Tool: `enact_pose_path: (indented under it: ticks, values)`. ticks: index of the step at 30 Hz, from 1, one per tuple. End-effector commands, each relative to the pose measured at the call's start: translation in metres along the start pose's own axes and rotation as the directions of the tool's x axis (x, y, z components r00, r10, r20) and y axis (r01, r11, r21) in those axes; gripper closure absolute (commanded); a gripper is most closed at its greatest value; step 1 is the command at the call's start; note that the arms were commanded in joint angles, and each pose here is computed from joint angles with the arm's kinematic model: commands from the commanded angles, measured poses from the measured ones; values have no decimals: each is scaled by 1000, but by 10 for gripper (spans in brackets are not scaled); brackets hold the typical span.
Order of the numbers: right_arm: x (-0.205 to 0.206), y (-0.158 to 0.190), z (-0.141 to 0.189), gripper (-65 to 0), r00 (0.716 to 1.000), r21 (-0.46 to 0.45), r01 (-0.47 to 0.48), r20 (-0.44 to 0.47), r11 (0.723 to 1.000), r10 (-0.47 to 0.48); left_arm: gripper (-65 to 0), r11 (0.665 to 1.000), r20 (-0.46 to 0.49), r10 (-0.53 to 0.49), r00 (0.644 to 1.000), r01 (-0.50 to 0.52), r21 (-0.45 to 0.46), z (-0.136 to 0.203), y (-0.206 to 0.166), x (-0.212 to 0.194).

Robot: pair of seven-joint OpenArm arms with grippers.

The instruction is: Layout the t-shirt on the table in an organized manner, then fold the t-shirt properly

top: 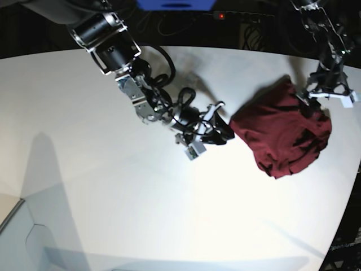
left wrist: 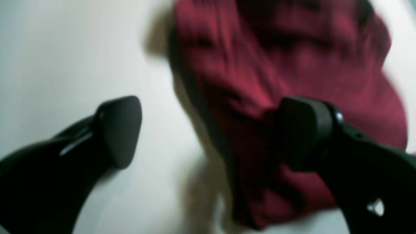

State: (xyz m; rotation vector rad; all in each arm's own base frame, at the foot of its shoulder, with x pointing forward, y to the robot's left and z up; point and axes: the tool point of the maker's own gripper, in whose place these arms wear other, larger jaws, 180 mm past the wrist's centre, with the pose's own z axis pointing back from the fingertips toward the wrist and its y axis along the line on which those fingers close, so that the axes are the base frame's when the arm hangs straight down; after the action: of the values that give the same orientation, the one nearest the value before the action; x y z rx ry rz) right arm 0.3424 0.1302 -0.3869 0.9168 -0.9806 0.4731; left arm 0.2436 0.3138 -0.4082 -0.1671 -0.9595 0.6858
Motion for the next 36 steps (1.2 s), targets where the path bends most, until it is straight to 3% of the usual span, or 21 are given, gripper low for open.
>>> enact_pose_path:
  ticks: [1,7,11,15,17,23,28,30,33,36]
  values:
    - [26,4,-5,-198,998,20,-15,68,1000,14,-650,1000,18,-14,1000,14,-6,1,-3,8]
    - [25,8,-7,-198,998,26,-13,66,1000,12,-650,1000,-25,-2,1000,2,15,0,-5,-17]
    - [22,5,-5,-198,998,21,-13,61,1000,12,-650,1000,25,-15,1000,15,-9,12,-12,0]
    - [9,-15,13,-198,999,-20,-17,31,1000,18,-650,996,122,-31,992,40,-77,34,-34,33]
    - [5,-27,22,-198,1000,-41,-26,17,999,27,-650,990,175,-87,981,104,-91,44,-43,57]
    - [-12,-79,78,-198,1000,-187,12,21,982,-8,-650,947,325,-257,910,304,-103,58,-70,134]
    - [-18,-116,138,-198,999,-315,30,46,949,-16,-650,884,348,-417,840,464,-60,21,-88,190]
    - [-23,-119,154,-198,998,-343,40,57,939,-22,-650,866,313,-457,833,497,-55,-1,-94,192]
    - [-32,-104,167,-198,998,-342,46,64,939,-26,-650,853,261,-489,832,519,-58,-29,-100,184]
    - [-34,-65,155,-198,996,-272,43,81,961,-22,-650,844,220,-511,831,534,-57,-54,-109,179]
